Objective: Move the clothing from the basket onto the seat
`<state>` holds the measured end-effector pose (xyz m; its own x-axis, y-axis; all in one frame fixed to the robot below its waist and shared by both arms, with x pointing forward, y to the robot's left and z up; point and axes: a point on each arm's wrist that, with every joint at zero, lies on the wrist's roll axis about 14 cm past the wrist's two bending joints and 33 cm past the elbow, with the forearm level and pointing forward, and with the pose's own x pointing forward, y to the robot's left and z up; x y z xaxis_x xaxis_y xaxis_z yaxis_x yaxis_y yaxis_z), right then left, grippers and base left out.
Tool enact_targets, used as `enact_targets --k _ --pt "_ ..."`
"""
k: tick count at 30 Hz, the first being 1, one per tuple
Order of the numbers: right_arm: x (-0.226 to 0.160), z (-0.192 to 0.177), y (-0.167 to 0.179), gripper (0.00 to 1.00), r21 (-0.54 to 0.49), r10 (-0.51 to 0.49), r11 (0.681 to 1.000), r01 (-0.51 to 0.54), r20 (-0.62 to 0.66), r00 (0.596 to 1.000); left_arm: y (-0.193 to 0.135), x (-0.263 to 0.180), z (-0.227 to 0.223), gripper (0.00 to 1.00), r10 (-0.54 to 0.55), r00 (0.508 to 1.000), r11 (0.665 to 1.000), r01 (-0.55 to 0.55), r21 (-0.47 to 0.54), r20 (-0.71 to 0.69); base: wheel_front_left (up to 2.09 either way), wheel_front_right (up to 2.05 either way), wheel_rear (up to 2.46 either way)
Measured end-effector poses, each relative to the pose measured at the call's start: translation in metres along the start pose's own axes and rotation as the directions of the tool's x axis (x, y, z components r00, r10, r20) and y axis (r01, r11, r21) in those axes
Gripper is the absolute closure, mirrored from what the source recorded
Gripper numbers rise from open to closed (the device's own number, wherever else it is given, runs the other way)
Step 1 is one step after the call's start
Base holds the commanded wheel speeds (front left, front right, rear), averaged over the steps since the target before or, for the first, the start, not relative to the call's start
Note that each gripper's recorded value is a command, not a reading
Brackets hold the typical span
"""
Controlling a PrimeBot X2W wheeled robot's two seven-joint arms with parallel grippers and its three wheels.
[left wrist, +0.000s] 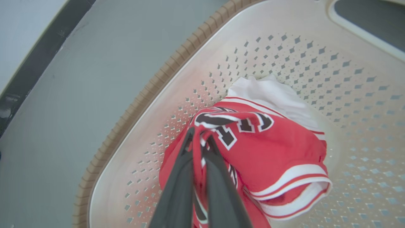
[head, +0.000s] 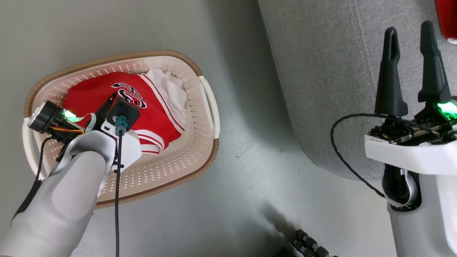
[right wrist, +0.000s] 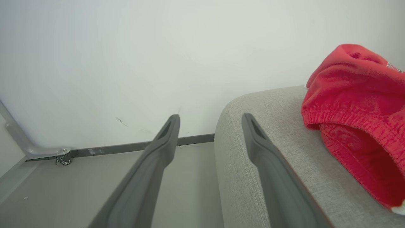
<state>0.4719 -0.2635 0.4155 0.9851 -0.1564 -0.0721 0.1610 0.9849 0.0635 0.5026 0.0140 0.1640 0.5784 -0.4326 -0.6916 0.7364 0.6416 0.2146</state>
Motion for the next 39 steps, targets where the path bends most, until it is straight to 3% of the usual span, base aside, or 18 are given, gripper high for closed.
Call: enact_targets --k 27,39 --pt "0.004 0.028 0.027 0.00 -0.001 0.075 0.997 -0.075 0.074 0.994 0.040 -0.056 0.036 1.00 0.177 0.977 0.982 -0.167 -0.087 0.121 0.00 0.00 0.00" --pt "-0.003 0.033 0.040 0.00 -0.019 0.112 0.994 -0.111 0.075 0.991 0.057 -0.087 0.062 1.00 0.263 0.943 0.963 -0.242 -0.120 0.206 0.00 0.00 0.00"
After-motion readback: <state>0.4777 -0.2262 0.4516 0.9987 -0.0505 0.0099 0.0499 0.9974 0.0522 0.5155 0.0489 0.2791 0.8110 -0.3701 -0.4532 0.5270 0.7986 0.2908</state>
